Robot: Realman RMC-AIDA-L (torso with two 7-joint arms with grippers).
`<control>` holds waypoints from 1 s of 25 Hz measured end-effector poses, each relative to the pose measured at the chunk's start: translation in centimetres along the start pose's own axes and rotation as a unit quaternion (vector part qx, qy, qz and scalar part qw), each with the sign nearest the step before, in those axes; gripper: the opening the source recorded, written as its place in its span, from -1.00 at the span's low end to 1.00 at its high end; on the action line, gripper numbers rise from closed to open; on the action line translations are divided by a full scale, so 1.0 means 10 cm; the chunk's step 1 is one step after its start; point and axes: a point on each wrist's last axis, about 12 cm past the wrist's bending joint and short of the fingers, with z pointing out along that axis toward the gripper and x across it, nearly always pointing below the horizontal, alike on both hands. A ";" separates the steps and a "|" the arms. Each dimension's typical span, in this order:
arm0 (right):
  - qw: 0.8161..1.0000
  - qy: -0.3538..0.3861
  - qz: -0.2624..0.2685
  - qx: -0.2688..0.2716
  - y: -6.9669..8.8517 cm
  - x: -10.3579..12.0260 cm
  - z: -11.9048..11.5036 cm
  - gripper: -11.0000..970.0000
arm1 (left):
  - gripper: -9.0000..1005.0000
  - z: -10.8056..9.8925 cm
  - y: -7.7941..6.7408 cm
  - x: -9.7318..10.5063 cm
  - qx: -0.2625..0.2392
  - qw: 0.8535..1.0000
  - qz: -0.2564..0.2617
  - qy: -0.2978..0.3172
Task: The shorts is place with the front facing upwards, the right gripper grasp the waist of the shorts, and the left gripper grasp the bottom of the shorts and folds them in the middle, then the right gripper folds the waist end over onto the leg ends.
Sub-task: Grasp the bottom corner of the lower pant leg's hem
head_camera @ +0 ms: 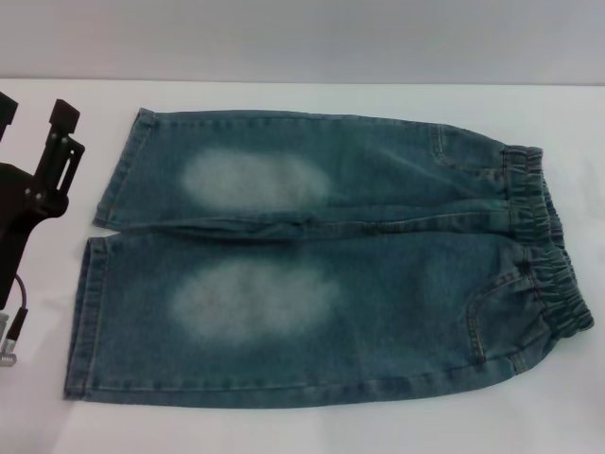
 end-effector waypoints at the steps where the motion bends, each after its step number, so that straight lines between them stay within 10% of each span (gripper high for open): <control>1: 1.000 0.002 0.014 0.006 -0.02 0.00 -0.01 0.14 | 0.45 0.00 0.01 0.00 0.000 1.000 0.000 0.000; 8: 0.995 0.008 0.081 0.050 -0.23 0.04 -0.22 0.14 | 0.41 0.00 0.32 -0.07 0.043 0.995 -0.081 0.048; 16: 0.992 0.028 0.070 0.098 -0.44 0.09 -0.44 0.14 | 0.35 0.24 0.84 -0.28 0.120 0.953 -0.203 0.188; 18: 0.991 0.034 0.062 0.115 -0.53 0.09 -0.50 0.14 | 0.32 0.36 0.95 -0.35 0.143 0.928 -0.239 0.246; 21: 0.988 0.044 0.049 0.137 -0.67 0.10 -0.59 0.14 | 0.30 0.65 1.00 -0.48 0.203 0.843 -0.289 0.406; 25: 0.984 0.059 0.035 0.163 -0.81 0.11 -0.67 0.14 | 0.30 0.76 0.99 -0.60 0.221 0.800 -0.297 0.473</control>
